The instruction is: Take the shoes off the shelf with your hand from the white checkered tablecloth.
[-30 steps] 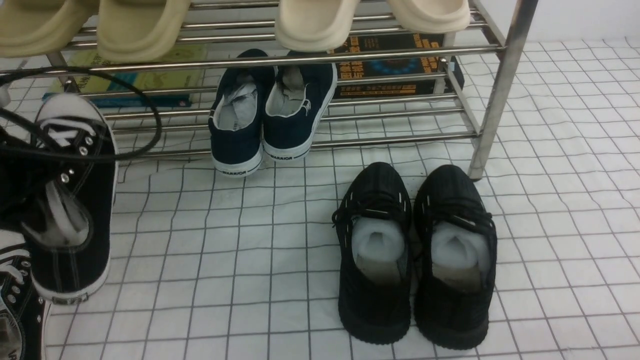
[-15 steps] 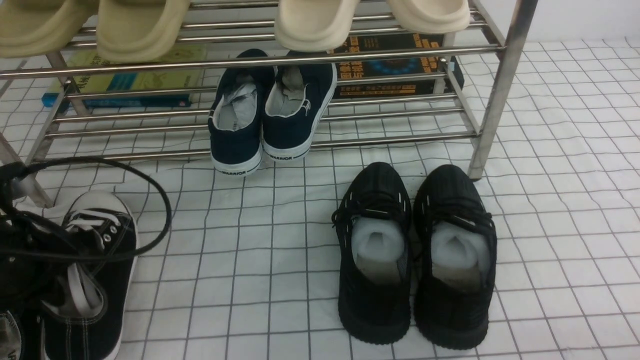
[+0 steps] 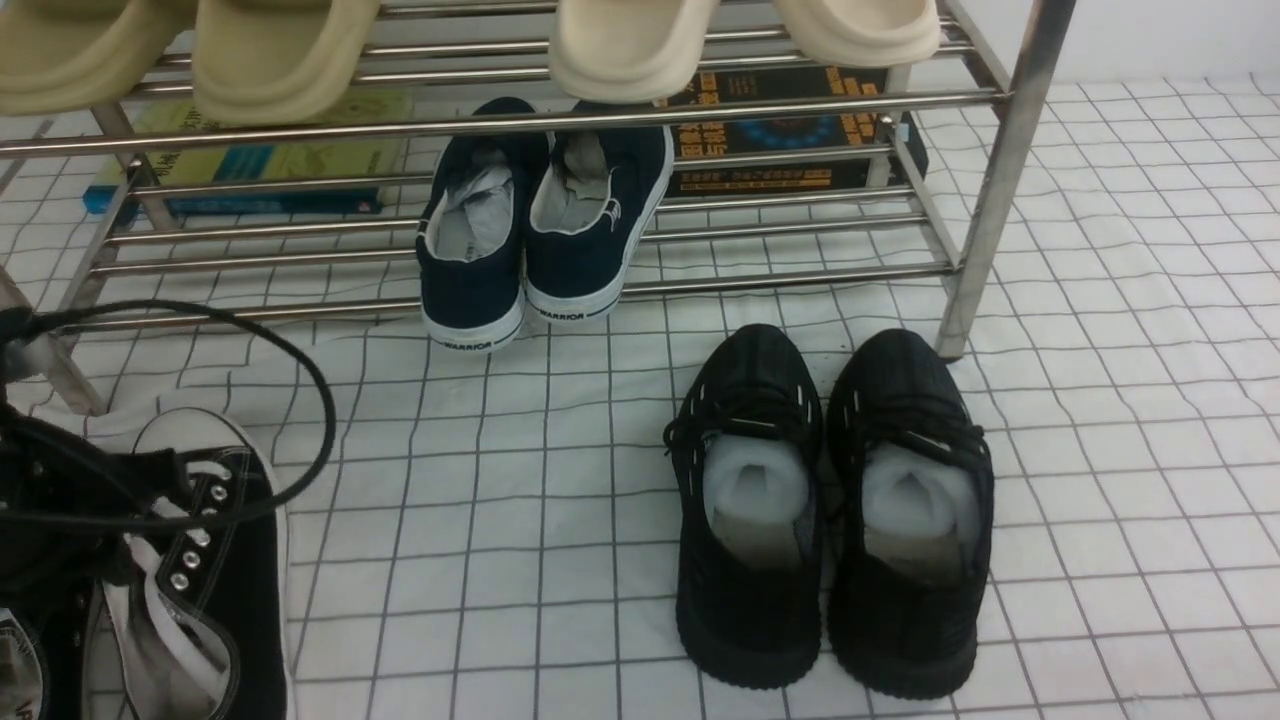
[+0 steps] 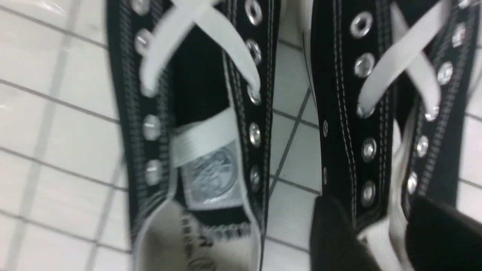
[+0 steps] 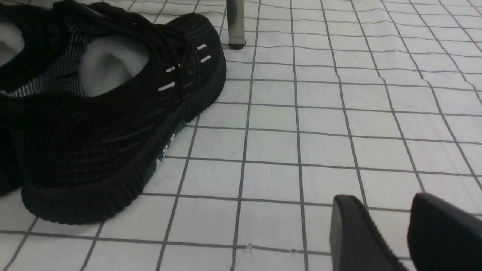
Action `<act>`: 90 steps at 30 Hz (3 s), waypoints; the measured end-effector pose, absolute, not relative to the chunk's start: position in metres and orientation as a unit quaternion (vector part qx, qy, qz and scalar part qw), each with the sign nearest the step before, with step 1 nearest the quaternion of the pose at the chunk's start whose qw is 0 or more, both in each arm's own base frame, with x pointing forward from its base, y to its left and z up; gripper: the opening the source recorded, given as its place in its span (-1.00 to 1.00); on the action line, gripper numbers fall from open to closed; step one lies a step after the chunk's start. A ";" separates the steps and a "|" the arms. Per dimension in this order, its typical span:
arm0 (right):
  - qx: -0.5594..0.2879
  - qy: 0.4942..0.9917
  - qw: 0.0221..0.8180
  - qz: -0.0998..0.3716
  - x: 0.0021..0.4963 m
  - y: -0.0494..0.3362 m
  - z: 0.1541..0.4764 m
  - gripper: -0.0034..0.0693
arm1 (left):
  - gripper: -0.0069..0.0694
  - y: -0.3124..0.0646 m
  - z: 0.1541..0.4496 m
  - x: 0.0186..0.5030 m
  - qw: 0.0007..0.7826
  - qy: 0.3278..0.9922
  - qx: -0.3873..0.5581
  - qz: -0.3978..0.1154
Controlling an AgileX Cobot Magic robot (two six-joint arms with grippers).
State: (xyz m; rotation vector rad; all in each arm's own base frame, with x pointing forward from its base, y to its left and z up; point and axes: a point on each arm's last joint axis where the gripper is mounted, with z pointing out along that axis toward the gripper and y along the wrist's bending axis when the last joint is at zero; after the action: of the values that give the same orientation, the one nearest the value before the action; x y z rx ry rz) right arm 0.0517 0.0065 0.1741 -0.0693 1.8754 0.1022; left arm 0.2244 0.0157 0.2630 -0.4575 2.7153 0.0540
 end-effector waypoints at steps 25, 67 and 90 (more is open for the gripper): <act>-0.030 0.806 0.590 0.044 0.052 0.007 0.174 -0.25 | -0.81 -0.005 0.306 0.045 0.559 0.822 -0.076 -0.077; -0.030 0.806 0.590 0.044 0.052 0.007 0.174 -0.25 | -0.71 0.003 0.172 0.053 0.592 0.802 -0.065 -0.044; -0.030 0.806 0.590 0.044 0.052 0.007 0.174 -0.25 | -0.65 0.001 0.171 0.052 0.588 0.803 -0.073 -0.062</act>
State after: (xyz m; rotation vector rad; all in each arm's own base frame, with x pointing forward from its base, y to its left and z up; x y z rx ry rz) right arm 0.0517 0.0065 0.1741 -0.0693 1.8754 0.1022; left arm 0.0524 0.0009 0.1714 -0.1695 1.8710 -0.1456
